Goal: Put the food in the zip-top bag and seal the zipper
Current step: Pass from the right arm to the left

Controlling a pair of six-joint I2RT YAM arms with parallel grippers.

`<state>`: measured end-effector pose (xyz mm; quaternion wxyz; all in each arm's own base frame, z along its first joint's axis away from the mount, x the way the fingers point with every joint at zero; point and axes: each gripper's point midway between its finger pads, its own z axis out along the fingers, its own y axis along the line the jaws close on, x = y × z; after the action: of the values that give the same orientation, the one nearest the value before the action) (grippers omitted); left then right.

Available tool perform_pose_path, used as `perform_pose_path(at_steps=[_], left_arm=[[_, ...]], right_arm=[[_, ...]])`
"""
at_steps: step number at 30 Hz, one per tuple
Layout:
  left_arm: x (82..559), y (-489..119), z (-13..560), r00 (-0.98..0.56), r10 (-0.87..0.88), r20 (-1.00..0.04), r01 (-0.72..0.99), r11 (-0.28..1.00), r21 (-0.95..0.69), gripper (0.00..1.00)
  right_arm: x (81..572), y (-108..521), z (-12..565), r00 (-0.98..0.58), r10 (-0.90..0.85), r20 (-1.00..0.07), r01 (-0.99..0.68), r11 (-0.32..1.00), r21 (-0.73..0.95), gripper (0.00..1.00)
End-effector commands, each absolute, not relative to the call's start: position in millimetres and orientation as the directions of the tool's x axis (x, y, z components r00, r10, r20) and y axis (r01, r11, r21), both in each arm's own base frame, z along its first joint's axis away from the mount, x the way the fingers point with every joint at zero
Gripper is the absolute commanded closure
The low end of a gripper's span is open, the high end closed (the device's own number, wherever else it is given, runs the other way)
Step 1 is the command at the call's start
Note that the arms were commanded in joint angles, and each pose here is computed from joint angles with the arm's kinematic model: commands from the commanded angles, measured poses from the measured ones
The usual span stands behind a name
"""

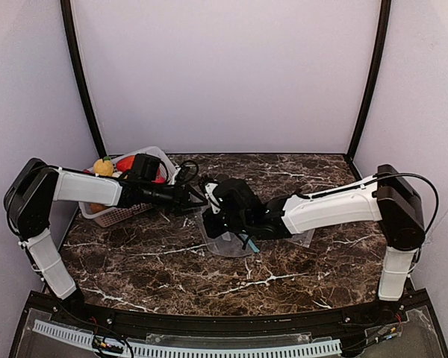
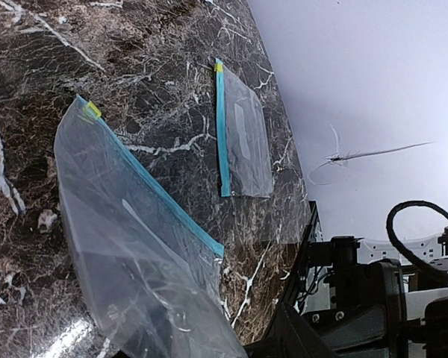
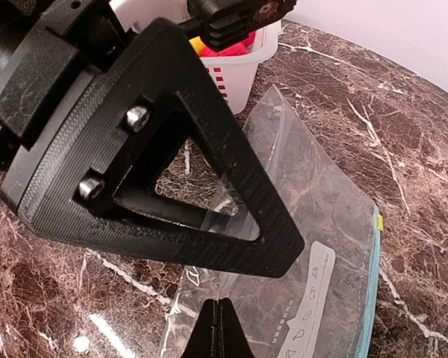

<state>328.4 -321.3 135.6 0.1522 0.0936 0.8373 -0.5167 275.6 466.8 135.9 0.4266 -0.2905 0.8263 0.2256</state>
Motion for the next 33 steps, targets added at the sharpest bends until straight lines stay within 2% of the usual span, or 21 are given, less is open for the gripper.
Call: perform_pose_path(at_steps=[1,11,14,18,20,24,26,33], left_arm=[[328.1,-320.5,132.9,-0.940,0.008,-0.340,0.306,0.458,-0.835,0.55],[327.9,-320.2,130.5,-0.940,0.011,-0.340,0.306,0.462,-0.832,0.83],[327.9,-320.6,130.5,-0.940,0.014,-0.341,0.309,0.460,-0.833,0.96],[327.2,-321.2,132.1,-0.939,0.020,-0.345,0.315,0.453,-0.834,0.99],[327.0,-321.8,133.3,-0.937,0.023,-0.348,0.321,0.449,-0.834,0.99],[326.4,-324.6,146.8,-0.921,0.043,-0.388,0.369,0.420,-0.829,0.99],[324.9,-326.1,161.5,-0.897,0.061,-0.437,0.424,0.394,-0.816,0.99],[308.7,-327.7,231.7,-0.726,0.155,-0.670,0.683,0.271,-0.678,0.99]], right_arm=[[278.7,466.3,132.2,-0.453,-0.320,-0.832,-0.653,0.755,0.065,1.00],[274.5,467.9,130.0,-0.446,-0.338,-0.829,-0.671,0.739,0.059,1.00],[272.4,467.5,130.1,-0.446,-0.338,-0.829,-0.677,0.733,0.065,0.95],[268.1,467.9,134.0,-0.440,-0.337,-0.832,-0.695,0.715,0.078,0.88],[264.3,467.0,136.8,-0.440,-0.337,-0.833,-0.704,0.705,0.086,0.78],[259.7,453.3,160.7,-0.434,-0.298,-0.850,-0.696,0.710,0.106,0.43],[259.4,440.0,175.6,-0.435,-0.264,-0.861,-0.676,0.727,0.119,0.30],[269.0,383.3,212.0,-0.507,-0.099,-0.856,-0.617,0.736,0.280,0.12]])
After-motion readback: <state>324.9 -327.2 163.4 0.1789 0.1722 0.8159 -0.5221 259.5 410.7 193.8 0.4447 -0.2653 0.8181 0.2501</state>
